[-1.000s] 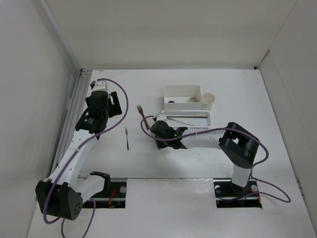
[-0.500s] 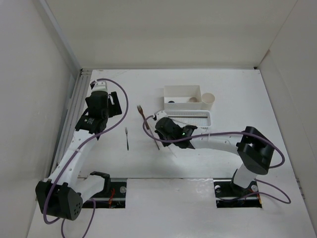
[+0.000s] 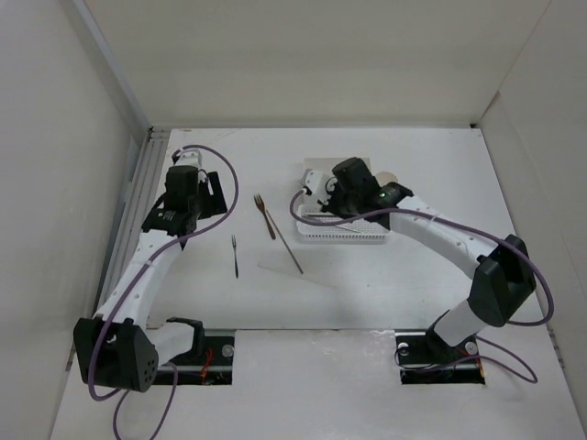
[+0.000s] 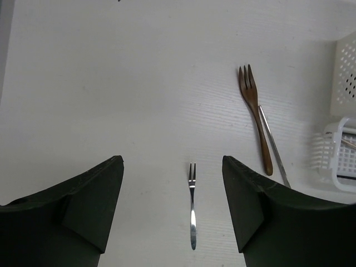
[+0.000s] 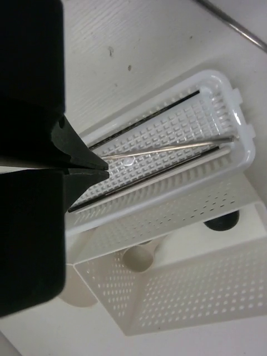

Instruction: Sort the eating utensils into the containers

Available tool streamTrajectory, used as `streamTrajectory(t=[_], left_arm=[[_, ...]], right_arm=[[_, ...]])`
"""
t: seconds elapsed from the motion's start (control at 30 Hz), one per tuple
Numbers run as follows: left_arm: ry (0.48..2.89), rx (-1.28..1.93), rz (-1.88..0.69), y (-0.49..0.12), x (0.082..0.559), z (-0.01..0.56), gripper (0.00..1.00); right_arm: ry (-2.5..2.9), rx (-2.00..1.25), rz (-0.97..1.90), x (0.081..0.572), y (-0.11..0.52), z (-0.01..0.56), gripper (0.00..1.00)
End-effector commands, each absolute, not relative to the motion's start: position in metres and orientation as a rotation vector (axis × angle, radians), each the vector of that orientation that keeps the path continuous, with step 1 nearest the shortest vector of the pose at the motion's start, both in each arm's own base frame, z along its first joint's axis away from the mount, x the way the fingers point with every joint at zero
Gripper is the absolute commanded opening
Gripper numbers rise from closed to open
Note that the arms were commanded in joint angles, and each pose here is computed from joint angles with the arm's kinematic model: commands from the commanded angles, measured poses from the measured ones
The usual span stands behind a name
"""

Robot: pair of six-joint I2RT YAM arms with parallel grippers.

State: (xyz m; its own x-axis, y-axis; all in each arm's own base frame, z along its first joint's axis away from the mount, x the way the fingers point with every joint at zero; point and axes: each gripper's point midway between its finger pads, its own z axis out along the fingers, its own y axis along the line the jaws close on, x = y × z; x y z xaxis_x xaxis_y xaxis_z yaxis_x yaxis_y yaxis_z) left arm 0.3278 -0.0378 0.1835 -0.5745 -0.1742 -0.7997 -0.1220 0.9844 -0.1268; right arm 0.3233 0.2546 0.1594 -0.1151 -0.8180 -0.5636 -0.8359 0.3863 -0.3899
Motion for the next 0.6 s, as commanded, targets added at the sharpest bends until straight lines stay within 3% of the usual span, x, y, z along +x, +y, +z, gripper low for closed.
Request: streamTrajectory(t=[0.0,0.03,0.07,0.17,0.2,0.37,0.57], left_arm=[[2.198,-0.201,-0.153,-0.043,0.338,0.189,0.68],[2.209,-0.194,-0.166,-0.046,0.339,0.186,0.68],[2.205,-0.204,-0.161,-0.043,0.342,0.188,0.68],[2.241,-0.196,-0.175,-0.046,0.344,0.177,0.67],[2.240,-0.207,-0.170,-0.043,0.344,0.177,0.67],[2.259,-0.198,-0.162,-0.043,0.345,0.171,0.67],[2.281,-0.194,-0.168,-0.044,0.338,0.159,0.67]], right_arm=[[1.807,-1.580,0.174,0.319,0.261,0.171,0.02],[1.750,-1.611,0.247,0.304,0.285,0.174,0.07],[1.756,-1.638,0.289,0.289,0.294,0.158,0.25],[1.692,-1.655,0.490,0.242,0.340,0.139,0.52],[1.683,-1.643,0.539,0.234,0.348,0.139,0.56],[1.773,-1.644,0.618,0.211,0.384,0.108,0.59],[2.031,-1.428,0.540,0.223,0.380,0.075,0.53]])
